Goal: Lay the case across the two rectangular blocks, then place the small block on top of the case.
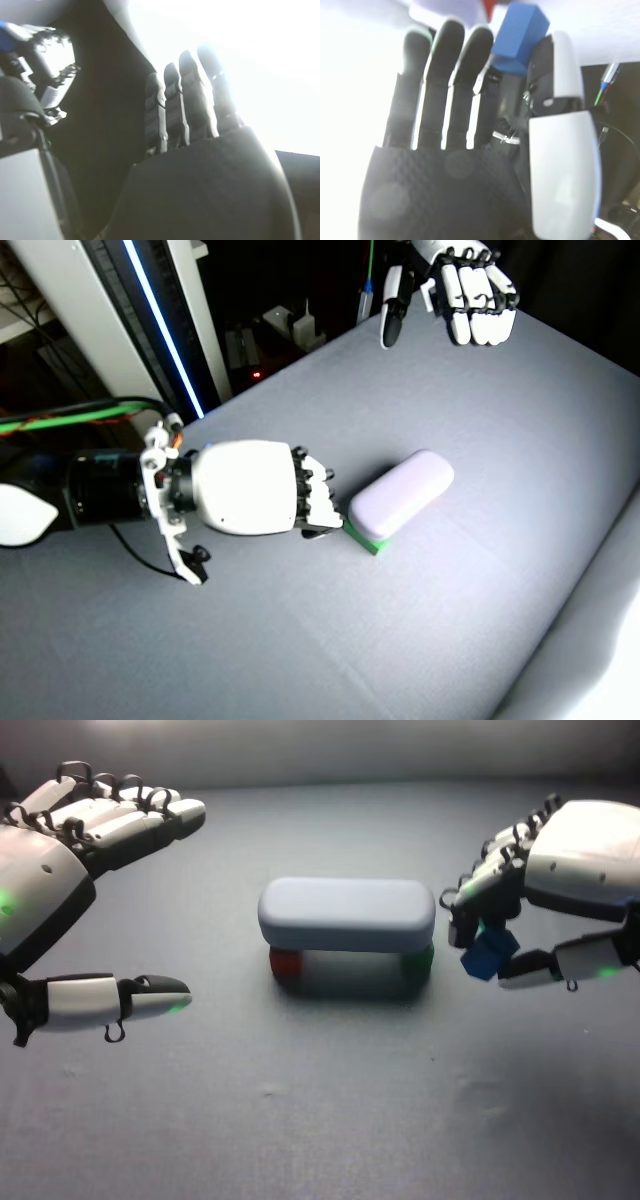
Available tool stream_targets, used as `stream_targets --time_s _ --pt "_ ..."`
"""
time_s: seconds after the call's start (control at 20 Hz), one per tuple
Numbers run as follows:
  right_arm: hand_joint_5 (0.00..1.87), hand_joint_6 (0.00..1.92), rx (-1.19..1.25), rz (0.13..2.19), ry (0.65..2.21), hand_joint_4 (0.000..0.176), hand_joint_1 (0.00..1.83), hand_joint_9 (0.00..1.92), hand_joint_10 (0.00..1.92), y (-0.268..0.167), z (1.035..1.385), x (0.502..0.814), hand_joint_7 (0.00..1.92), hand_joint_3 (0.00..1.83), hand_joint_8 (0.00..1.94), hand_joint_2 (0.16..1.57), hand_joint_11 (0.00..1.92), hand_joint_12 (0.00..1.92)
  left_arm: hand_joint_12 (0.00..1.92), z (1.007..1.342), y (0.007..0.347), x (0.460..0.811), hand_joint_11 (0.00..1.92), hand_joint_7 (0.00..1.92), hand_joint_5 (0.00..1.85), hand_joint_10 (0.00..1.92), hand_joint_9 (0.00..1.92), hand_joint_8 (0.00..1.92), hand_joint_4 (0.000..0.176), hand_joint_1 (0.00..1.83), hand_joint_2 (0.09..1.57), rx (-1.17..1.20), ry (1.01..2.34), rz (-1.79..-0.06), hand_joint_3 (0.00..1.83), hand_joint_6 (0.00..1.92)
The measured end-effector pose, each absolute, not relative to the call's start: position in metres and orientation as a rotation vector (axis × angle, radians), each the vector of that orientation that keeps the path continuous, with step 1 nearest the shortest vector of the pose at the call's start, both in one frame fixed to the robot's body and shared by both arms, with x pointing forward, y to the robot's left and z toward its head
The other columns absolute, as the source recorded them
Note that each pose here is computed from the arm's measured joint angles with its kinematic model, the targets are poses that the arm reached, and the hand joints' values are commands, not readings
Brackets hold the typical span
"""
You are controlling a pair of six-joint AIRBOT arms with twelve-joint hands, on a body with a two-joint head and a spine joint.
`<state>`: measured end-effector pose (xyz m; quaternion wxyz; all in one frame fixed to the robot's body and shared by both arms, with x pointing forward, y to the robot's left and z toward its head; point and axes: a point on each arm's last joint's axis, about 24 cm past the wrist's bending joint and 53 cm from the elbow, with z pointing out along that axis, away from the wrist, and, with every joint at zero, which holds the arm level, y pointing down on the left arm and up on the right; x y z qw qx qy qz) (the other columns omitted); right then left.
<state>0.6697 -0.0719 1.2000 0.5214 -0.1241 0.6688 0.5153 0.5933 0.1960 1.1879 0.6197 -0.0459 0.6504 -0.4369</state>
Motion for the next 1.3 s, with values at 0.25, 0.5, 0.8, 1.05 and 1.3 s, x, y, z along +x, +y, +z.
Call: stream_targets --time_s 0.25,0.5,0.8,1.05,1.3 --pt "0.96 1.03 -0.267 1.241 1.534 0.008 1.23 0.79 0.96 -0.069 1.222 0.688 1.08 0.0 0.88 1.09 0.27 1.55 0.89 1.186 0.196 0.592 0.0 0.31 0.35 0.0 0.3 0.0 0.0 0.94 0.87 -0.102 1.503 -1.003 0.0 0.0" --pt "0.99 1.1 -0.272 1.215 1.492 0.0 1.25 0.93 0.56 -0.063 1.242 0.706 1.16 0.0 0.57 1.08 0.45 1.29 0.9 1.183 0.195 0.593 0.0 0.31 0.34 0.0 0.31 0.0 0.0 0.93 0.88 -0.112 1.509 -1.008 0.0 0.0" --pt "1.0 1.07 -0.347 1.158 1.506 0.0 1.37 1.11 0.65 -0.033 1.244 0.716 1.3 0.01 0.43 1.03 0.53 1.2 0.89 1.179 0.194 0.594 0.0 0.31 0.34 0.0 0.31 0.0 0.0 0.94 0.87 -0.113 1.522 -1.008 0.0 0.0" --pt "1.0 1.04 -0.383 1.109 1.525 0.0 1.26 1.09 0.49 -0.019 1.241 0.724 1.28 0.0 0.46 1.05 0.54 1.27 0.91 1.177 0.194 0.595 0.0 0.3 0.33 0.0 0.32 0.0 0.0 0.93 0.87 -0.115 1.527 -1.009 0.0 0.0" --pt "1.04 1.0 -0.403 1.082 1.528 0.0 1.25 1.06 0.52 -0.01 1.242 0.729 1.22 0.0 0.52 1.05 0.57 1.38 0.82 1.174 0.192 0.595 0.0 0.28 0.32 0.0 0.29 0.0 0.007 0.89 0.88 -0.118 1.534 -1.019 0.0 0.0"
